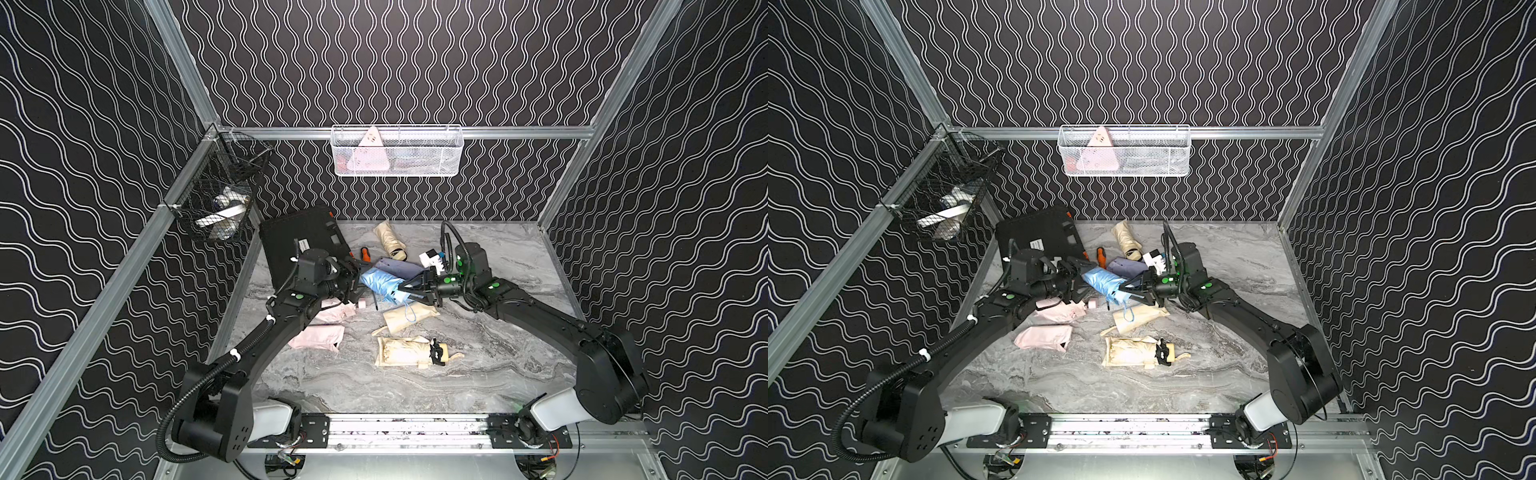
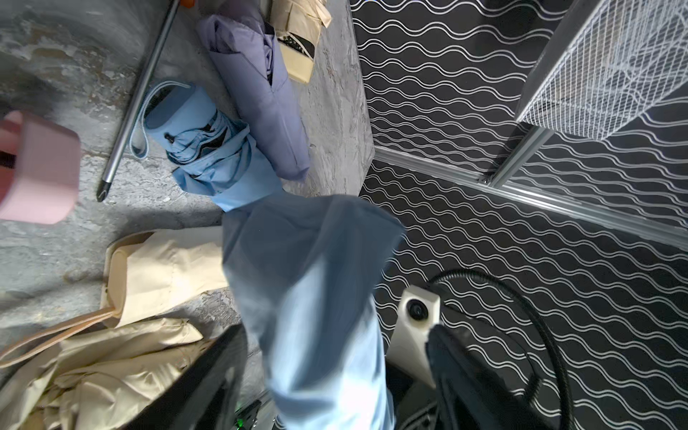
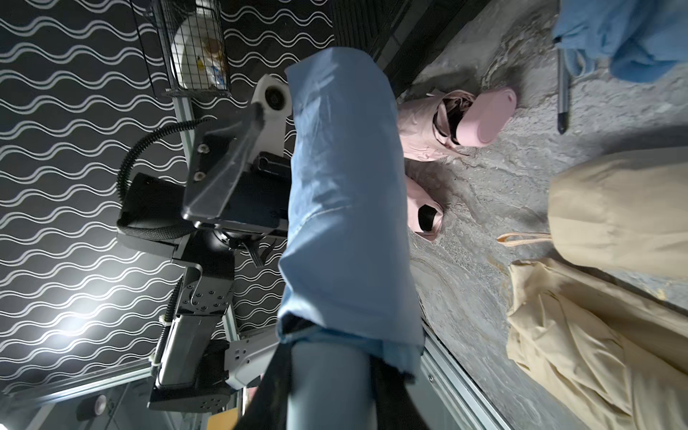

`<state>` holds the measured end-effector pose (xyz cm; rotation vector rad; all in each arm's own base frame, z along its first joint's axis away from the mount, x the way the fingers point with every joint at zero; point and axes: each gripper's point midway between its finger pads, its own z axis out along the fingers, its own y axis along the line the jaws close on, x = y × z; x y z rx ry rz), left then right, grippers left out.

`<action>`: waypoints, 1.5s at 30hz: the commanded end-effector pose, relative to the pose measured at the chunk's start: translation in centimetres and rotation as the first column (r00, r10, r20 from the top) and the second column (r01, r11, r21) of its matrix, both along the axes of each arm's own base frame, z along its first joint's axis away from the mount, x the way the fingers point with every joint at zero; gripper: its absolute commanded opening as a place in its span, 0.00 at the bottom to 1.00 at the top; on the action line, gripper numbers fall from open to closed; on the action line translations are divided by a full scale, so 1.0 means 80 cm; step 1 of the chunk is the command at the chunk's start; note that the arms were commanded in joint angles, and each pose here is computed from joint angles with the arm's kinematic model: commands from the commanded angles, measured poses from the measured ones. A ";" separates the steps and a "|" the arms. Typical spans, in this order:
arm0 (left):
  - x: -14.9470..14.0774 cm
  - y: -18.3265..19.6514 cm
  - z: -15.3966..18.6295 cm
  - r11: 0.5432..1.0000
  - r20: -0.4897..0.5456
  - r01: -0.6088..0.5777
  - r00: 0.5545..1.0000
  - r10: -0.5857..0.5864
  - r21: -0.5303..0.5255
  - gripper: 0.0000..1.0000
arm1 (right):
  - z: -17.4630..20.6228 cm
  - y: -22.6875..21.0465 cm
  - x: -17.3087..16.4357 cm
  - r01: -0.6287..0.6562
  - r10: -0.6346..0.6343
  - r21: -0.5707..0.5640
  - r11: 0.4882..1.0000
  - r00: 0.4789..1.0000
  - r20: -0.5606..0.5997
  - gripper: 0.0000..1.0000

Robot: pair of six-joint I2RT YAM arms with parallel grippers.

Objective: Take umbrellas out of sleeves
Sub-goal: Take out the umbrella from the umbrella sleeve.

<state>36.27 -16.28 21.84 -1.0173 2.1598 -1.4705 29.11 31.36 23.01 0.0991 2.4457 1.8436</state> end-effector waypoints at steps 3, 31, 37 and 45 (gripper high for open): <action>-0.022 0.008 0.005 0.962 0.059 0.179 0.979 -0.194 0.205 0.99 | 0.037 -0.024 0.011 -0.048 0.043 0.158 0.986 0.998 0.036 0.07; -0.014 -0.004 0.063 0.869 0.243 0.313 0.874 -0.422 0.383 0.74 | 0.059 -0.040 -0.028 -0.194 0.189 0.186 0.963 0.981 0.047 0.06; -0.015 -0.003 0.057 0.871 0.233 0.314 0.879 -0.417 0.377 0.59 | 0.057 -0.039 -0.030 -0.196 0.191 0.183 0.963 0.981 0.045 0.06; -0.016 -0.005 0.058 0.873 0.234 0.319 0.877 -0.420 0.369 0.34 | 0.057 -0.039 -0.032 -0.198 0.192 0.182 0.963 0.980 0.047 0.06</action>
